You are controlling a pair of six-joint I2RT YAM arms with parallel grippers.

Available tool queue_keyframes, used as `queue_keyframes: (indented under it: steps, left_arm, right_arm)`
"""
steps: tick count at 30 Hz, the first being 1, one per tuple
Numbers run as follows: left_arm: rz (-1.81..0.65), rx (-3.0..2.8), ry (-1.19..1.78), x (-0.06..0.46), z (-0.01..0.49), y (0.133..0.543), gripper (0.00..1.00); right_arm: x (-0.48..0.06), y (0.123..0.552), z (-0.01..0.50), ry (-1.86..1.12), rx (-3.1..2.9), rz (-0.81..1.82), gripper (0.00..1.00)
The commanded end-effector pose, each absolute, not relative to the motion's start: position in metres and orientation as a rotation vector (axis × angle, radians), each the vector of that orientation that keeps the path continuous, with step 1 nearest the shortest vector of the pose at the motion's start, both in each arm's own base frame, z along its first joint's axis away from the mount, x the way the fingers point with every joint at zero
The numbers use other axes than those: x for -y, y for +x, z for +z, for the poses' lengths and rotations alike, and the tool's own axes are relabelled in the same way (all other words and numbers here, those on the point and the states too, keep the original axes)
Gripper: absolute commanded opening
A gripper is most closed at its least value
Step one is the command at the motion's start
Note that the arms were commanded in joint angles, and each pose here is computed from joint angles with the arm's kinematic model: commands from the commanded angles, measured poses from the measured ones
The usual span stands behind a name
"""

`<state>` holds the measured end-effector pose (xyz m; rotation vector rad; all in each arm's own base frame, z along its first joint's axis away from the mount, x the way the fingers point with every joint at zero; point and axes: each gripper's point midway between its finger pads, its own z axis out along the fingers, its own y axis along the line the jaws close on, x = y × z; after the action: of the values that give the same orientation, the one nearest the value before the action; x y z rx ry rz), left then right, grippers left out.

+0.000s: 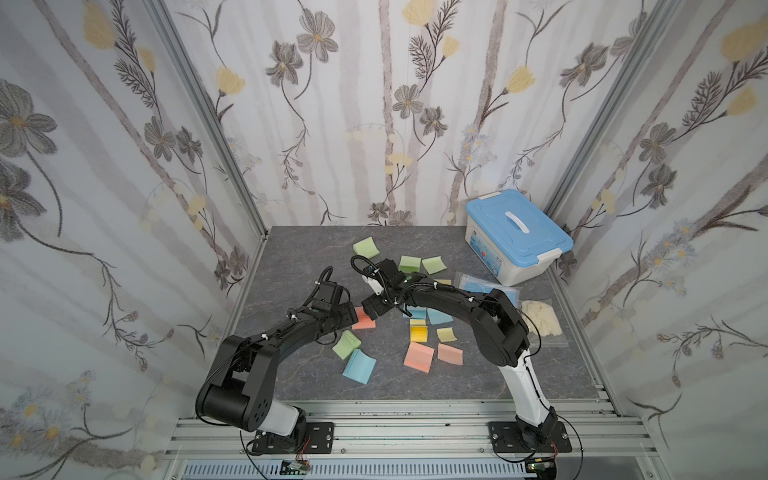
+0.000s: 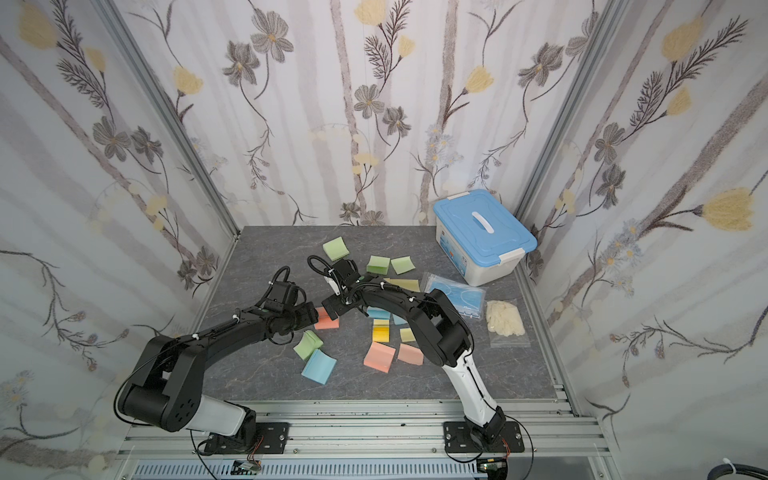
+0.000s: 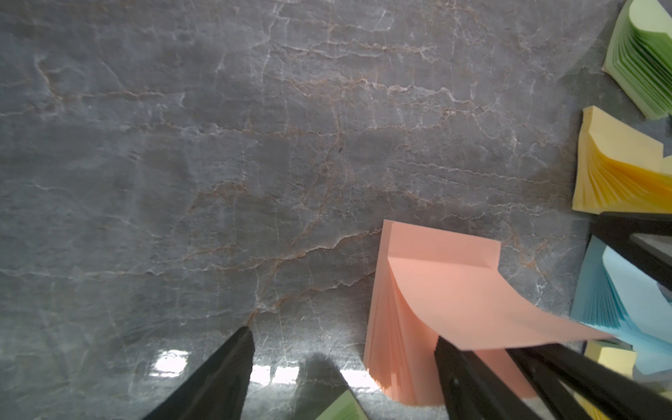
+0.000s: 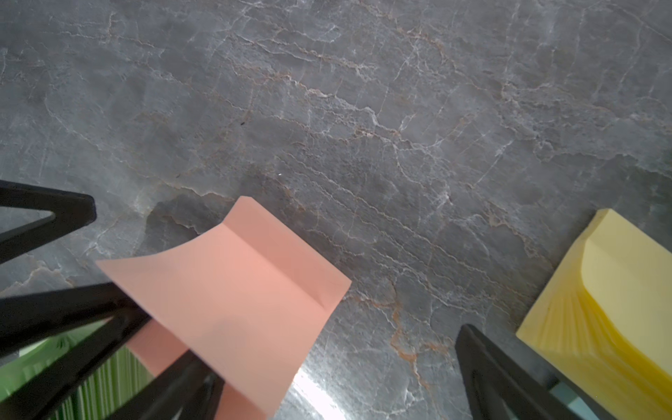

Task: Tear off pages from different memo pads
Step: Pick up the memo pad from the center of the board.

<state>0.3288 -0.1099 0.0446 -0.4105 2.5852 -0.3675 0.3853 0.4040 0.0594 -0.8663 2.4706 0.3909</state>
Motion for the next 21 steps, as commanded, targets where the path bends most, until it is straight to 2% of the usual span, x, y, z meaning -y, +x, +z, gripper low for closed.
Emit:
queue_keyframes:
  steps: [1,11,21]
  left_arm:
    - [-0.376,-2.558,-0.423,0.11,0.051,0.334,0.81]
    - [-0.181,-2.329,-0.517,0.06,0.104,0.319,0.82]
    - [-0.175,-2.18,-0.568,0.042,0.134,0.305,0.83]
  right_arm:
    - [-0.413,0.38,0.057,-0.926,-2.467,0.452,0.94]
    - [-0.429,0.37,0.052,-1.154,-2.434,0.49,0.82]
    - [-0.442,0.368,0.049,-1.255,-2.415,0.462,0.67]
